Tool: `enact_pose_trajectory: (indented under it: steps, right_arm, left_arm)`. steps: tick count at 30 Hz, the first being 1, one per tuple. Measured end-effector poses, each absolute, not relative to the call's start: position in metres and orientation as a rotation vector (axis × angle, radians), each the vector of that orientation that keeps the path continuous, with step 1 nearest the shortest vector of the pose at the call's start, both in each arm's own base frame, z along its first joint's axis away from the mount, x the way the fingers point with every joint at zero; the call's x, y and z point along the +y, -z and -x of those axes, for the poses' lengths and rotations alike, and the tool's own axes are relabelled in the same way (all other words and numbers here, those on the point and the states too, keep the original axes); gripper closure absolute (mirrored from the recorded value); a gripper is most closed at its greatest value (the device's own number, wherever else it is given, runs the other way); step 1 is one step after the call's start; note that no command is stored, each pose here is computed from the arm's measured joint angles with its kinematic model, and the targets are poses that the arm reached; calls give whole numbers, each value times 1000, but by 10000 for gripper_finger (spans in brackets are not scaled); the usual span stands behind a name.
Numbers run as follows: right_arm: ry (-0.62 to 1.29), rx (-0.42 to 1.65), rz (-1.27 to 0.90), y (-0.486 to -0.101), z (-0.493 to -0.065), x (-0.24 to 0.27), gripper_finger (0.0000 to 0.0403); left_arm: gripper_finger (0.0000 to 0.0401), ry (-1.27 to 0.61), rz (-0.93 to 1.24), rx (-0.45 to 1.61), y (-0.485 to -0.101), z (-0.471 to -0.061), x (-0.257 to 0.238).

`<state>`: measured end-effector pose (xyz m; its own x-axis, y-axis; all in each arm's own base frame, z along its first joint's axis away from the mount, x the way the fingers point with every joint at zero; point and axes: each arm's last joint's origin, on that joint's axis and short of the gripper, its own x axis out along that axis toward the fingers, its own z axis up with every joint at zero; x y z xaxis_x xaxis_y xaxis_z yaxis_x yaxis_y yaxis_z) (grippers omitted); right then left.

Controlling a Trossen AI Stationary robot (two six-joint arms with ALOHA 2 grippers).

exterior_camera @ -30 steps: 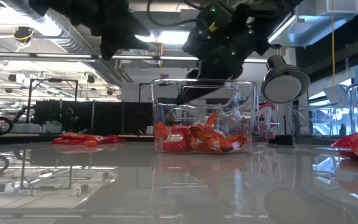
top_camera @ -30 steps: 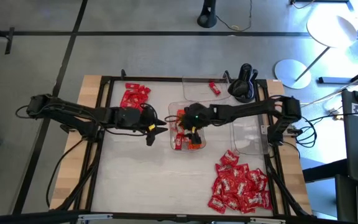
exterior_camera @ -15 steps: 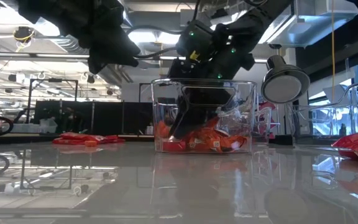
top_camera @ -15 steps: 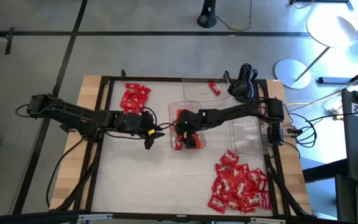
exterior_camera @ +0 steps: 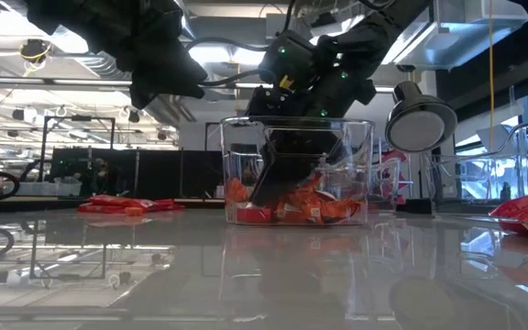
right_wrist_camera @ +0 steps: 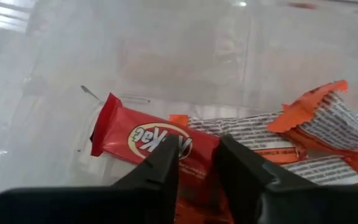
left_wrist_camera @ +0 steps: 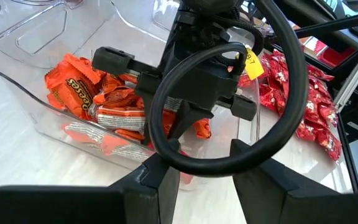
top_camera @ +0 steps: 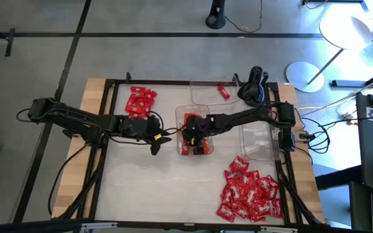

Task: Sort candy
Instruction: Put the red chocolate into the top transparent bin

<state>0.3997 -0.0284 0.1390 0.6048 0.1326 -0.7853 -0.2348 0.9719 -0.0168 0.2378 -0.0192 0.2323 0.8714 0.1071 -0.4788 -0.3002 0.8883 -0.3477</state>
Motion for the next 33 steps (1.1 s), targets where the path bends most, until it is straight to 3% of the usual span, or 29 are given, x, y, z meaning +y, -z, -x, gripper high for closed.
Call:
enact_pose_trajectory:
  steps: [12,18,33]
  right_arm:
    - [-176,863,140,-140,-403,-30,399]
    - [-156,855,150,-153,-398,-30,401]
    - [-15,745,200,-230,-371,-42,402]
  left_arm:
    - [270,-234,448,462,-232,-238,-19]
    - [270,-231,437,463,-232,-238,-19]
    - [270,-229,436,456,-233,-238,-19]
